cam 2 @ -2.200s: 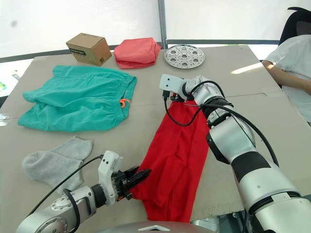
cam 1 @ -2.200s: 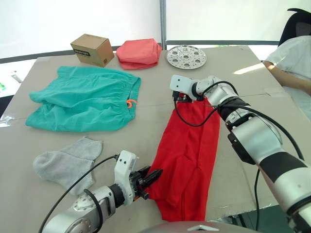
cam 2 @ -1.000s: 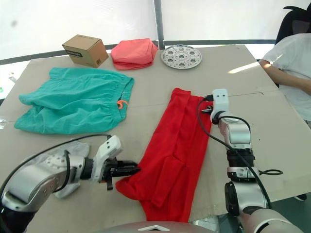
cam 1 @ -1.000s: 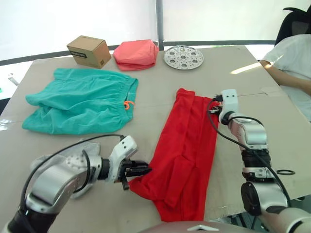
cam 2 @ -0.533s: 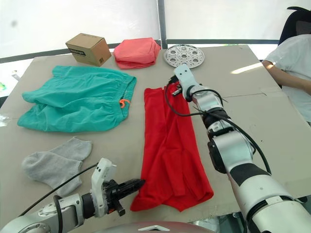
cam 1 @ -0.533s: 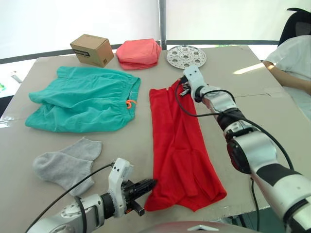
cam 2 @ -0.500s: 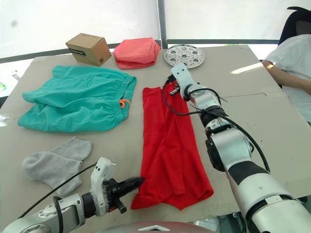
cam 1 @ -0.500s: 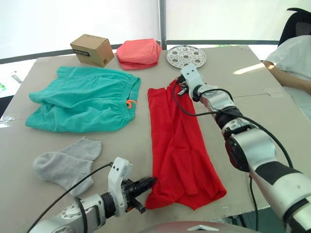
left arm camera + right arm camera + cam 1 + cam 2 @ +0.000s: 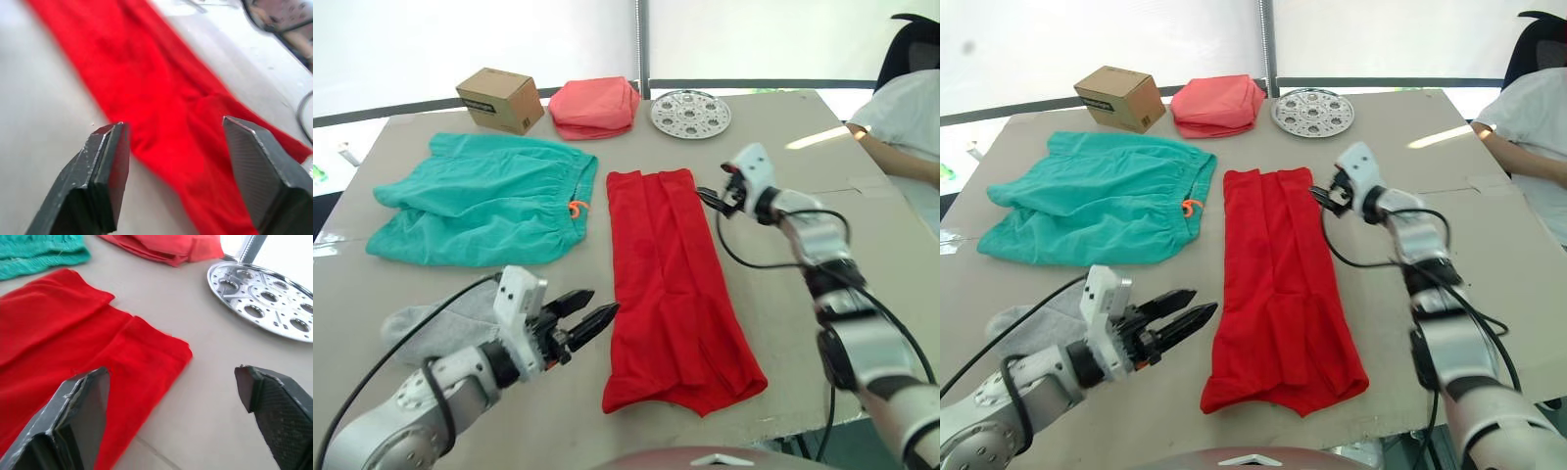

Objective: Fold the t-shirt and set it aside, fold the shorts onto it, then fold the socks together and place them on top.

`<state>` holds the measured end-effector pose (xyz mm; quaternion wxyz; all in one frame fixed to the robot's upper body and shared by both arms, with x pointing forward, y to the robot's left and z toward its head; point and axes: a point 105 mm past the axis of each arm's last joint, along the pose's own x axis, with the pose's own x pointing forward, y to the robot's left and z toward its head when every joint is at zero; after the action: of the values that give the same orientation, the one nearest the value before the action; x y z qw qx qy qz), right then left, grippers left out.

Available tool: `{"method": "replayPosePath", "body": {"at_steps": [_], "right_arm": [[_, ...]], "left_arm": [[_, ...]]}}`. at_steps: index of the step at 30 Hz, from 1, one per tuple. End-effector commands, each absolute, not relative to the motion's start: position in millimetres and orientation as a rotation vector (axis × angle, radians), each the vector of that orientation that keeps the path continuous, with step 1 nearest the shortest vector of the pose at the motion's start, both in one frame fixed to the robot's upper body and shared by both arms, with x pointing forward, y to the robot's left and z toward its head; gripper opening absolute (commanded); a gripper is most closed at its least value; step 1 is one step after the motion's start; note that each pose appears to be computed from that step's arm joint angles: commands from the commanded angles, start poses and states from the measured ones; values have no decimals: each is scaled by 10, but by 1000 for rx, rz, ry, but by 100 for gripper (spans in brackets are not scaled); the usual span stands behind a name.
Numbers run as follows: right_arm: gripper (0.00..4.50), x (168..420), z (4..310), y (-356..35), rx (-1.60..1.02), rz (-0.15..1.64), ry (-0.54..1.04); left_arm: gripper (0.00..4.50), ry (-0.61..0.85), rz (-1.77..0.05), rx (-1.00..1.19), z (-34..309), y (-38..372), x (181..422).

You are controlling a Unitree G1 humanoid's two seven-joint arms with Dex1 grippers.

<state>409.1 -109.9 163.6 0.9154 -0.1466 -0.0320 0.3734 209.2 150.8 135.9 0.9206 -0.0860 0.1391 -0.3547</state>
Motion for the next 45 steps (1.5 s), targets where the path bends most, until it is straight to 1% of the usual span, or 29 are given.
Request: {"method": "replayPosePath", "body": {"at_steps": [1, 2, 3, 4, 5, 6, 8, 9, 12, 13, 15, 17, 18, 20, 22, 24, 26, 29, 32, 36, 39, 45], "right_arm": [[420, 3566, 2183, -1010, -247, 923, -276], [420, 3436, 2175, -1014, -247, 966, -258], [420, 3357, 2169, -974, -238, 989, -241], [420, 3245, 2089, -926, -217, 1017, -214], [420, 3178, 2032, -883, -213, 1017, -195], [420, 3098, 2012, -849, -206, 1035, -182], [420, 2938, 2035, -856, -177, 1098, -165], [420, 2837, 2000, -863, -179, 1155, -136], [420, 2513, 1725, -1027, -290, 1310, 15], [420, 2416, 1653, -1099, -311, 1348, 74], [450, 2273, 1530, -1243, -382, 1393, 182], [450, 2134, 1372, -1391, -521, 1430, 261], [450, 2075, 1335, -1431, -549, 1437, 266], [450, 2021, 1314, -1454, -570, 1431, 249], [450, 1967, 1223, -1563, -687, 1422, 231], [450, 1923, 1155, -1585, -776, 1424, 210], [450, 1871, 1108, -1619, -927, 1436, 61], [450, 1776, 1010, -1546, -998, 1468, -38], [450, 1663, 955, -1468, -1027, 1526, -56], [450, 1521, 819, -1565, -1049, 1568, -37], [450, 1551, 815, -1641, -1067, 1513, -39], [450, 1612, 798, -1575, -1037, 1479, -44]], "left_arm": [[333, 115, -744, -142, 1581, 1400, 2423], [333, 106, -745, -141, 1602, 1345, 2520], [333, 93, -753, -150, 1639, 1324, 2604], [333, 92, -741, -219, 1664, 1320, 2743], [333, 103, -758, -221, 1667, 1290, 2832], [333, 103, -834, -203, 1698, 1201, 2832], [333, 133, -961, -162, 1708, 1026, 2782], [333, 145, -1036, -129, 1709, 966, 2736], [333, 202, -1239, 6, 1589, 878, 2519], [333, 222, -1276, 39, 1538, 890, 2466], [387, 278, -1390, 92, 1430, 964, 2307], [442, 318, -1486, 133, 1349, 1065, 2161], [442, 327, -1514, 153, 1322, 1115, 2113], [442, 333, -1549, 184, 1290, 1188, 2055], [442, 371, -1582, 205, 1222, 1279, 1987], [442, 390, -1586, 218, 1167, 1395, 1964], [442, 313, -1627, 348, 1053, 1394, 1924], [442, 226, -1669, 446, 923, 1424, 1865], [442, 166, -1708, 513, 854, 1456, 1772], [442, 111, -1748, 553, 745, 1411, 1634], [442, 98, -1758, 567, 735, 1357, 1492], [442, 76, -1707, 602, 812, 1243, 1447]]}}
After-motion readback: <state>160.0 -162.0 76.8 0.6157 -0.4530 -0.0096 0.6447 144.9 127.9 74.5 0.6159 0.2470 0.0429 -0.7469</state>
